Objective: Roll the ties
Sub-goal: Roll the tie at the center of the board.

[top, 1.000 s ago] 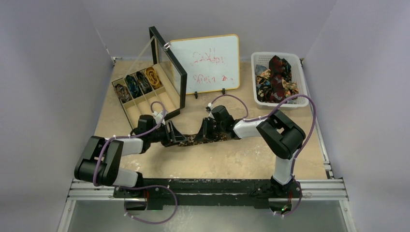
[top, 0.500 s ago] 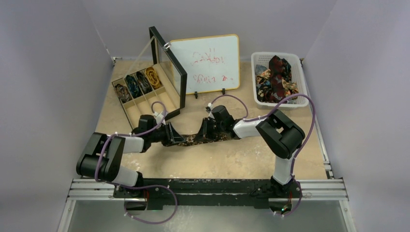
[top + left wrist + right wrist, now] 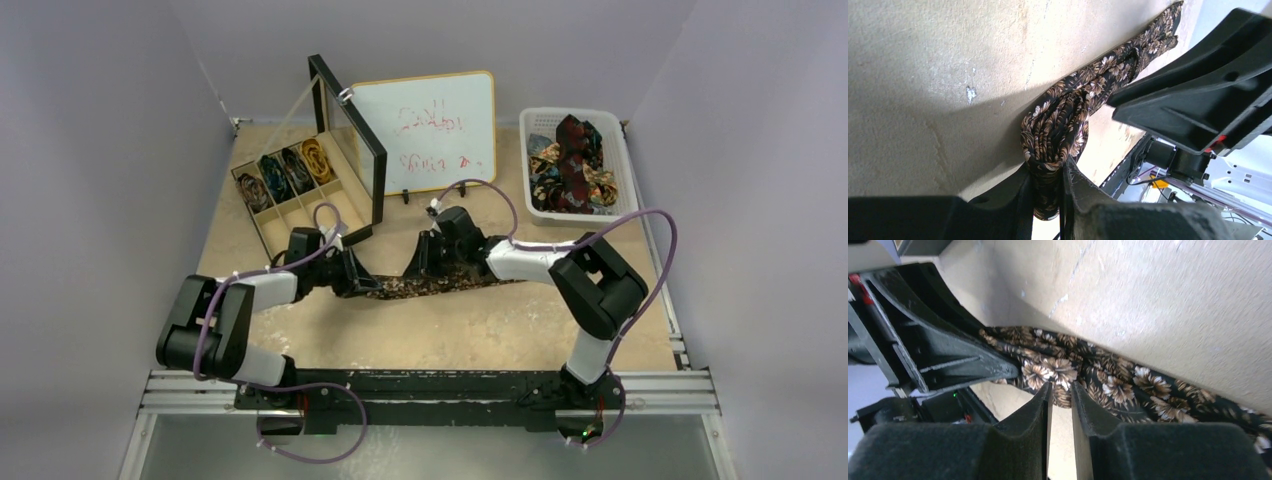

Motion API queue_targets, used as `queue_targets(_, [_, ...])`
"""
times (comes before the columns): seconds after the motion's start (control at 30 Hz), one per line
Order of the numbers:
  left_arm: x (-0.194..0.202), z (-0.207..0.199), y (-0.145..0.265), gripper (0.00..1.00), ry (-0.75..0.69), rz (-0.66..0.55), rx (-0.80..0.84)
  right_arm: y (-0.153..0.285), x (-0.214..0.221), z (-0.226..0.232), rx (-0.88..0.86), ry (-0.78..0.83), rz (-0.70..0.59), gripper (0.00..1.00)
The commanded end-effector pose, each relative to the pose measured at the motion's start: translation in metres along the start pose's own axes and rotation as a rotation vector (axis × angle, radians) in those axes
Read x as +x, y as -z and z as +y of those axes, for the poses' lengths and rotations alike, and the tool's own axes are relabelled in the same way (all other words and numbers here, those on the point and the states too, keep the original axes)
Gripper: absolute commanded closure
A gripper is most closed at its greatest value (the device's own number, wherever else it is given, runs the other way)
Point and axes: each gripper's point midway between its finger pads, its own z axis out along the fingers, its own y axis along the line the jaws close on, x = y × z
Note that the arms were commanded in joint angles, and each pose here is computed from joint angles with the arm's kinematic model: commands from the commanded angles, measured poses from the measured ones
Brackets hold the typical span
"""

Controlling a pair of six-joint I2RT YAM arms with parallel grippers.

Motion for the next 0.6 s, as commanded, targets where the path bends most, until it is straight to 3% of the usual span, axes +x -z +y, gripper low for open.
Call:
queue_targets(0.0, [-0.011, -0.006, 0.005, 0.92, -0.013, -0.023, -0.027, 0.004, -0.023, -0.019, 0.164, 0.043, -0.083, 0.79])
queue_targets(0.2, [-0.014, -0.009, 0.01, 0.92, 0.001, -0.037, -0.043, -0.003, -0.018, -0.049, 0.27, 0.035, -0.086, 0.83])
queue_targets(0.57, [-0.003, 0.0, 0.018, 0.93, 0.003, 0.002, -0.12, 0.008, 0.011, -0.037, 0.175, -0.004, -0.029, 0.84])
